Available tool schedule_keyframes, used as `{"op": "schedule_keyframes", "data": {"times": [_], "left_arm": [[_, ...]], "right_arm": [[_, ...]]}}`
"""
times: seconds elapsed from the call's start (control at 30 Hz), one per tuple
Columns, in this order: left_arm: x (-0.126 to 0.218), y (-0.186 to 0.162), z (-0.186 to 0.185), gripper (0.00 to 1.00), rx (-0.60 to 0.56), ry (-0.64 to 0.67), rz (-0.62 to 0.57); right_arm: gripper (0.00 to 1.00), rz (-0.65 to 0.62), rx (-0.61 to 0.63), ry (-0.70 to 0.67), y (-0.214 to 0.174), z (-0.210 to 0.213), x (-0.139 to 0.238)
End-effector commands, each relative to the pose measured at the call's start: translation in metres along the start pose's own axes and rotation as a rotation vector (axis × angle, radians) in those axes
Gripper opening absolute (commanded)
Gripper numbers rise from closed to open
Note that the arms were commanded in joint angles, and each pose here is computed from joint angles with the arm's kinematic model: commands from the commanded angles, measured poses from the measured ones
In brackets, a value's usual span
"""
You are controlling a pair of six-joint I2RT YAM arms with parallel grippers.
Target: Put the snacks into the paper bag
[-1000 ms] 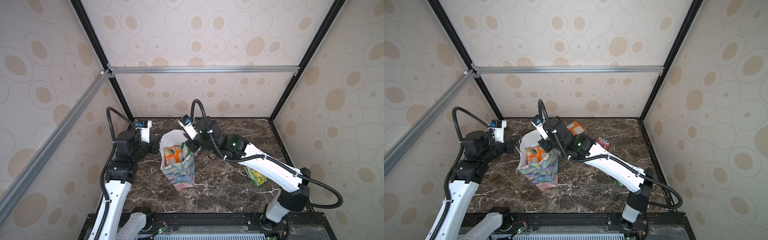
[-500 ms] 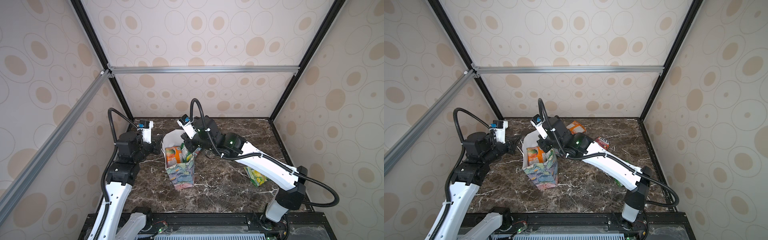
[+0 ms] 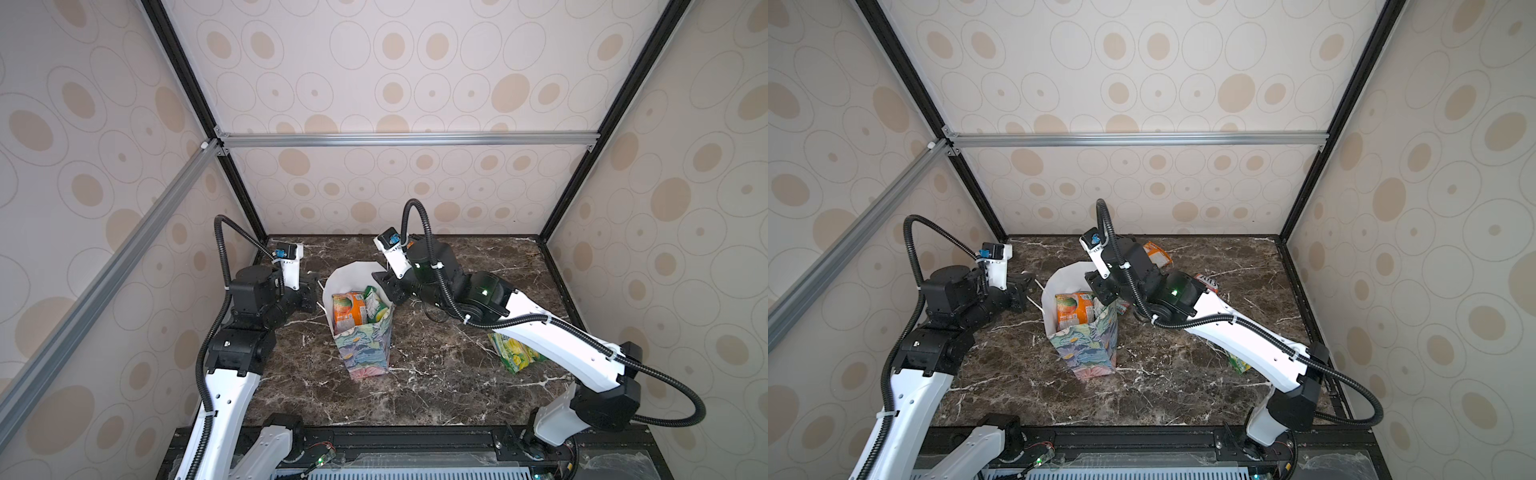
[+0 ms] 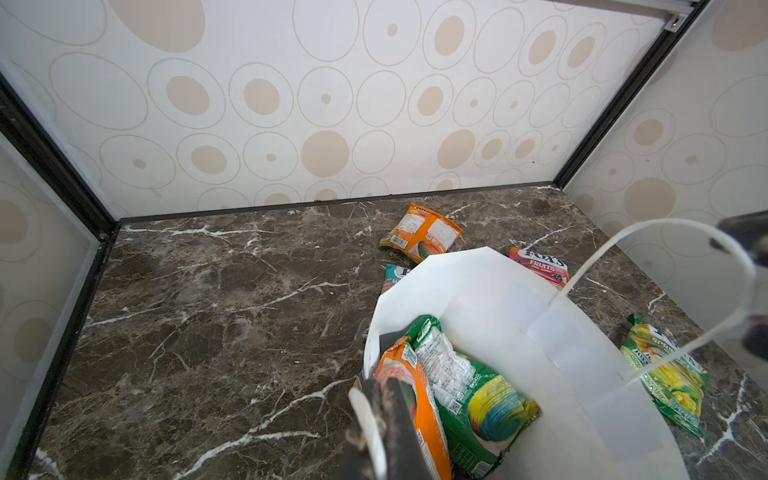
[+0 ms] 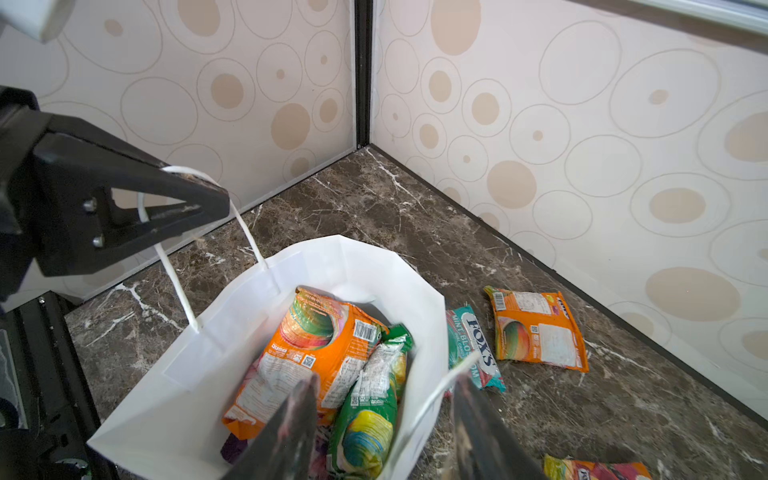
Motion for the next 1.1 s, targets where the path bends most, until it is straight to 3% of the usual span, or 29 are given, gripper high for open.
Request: {"op": "schedule_keyframes", "data": {"times": [0.0, 0.13, 0.37, 0.7, 1.07], "left_arm": [[0.014, 0.018, 0.003, 0.00, -0.058, 0.053, -0.055], [0.016, 0.016, 0.005, 0.00, -0.066, 0.074, -0.055], [0.015, 0.011, 0.004, 0.00, -0.064, 0.070, -0.058], [0.017, 0.007, 0.002, 0.01, -0.061, 0.061, -0.059], [0.018, 0.004, 0.002, 0.02, -0.059, 0.064, -0.065]], "right_arm": [[0.55, -0.063, -0.034, -0.066, 0.005, -0.021, 0.023], [0.55, -0.078, -0.101, -0.112, -0.005, -0.047, 0.044], [0.56, 0.048, -0.151, -0.361, -0.043, -0.105, 0.072], [0.58, 0.379, -0.170, -0.666, -0.126, -0.151, 0.083], [0.57, 0.527, -0.224, -0.735, -0.171, -0.171, 0.072]]}}
Point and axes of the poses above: each gripper's point midway between its finger pads, its own x axis back along the fingers, its own z axis along the line the jaws close on, y = z × x, the point moved 6 cm from there along x, back along the fingers, and after that the axes turned 10 degrees about -x, right-handed, at the moved point
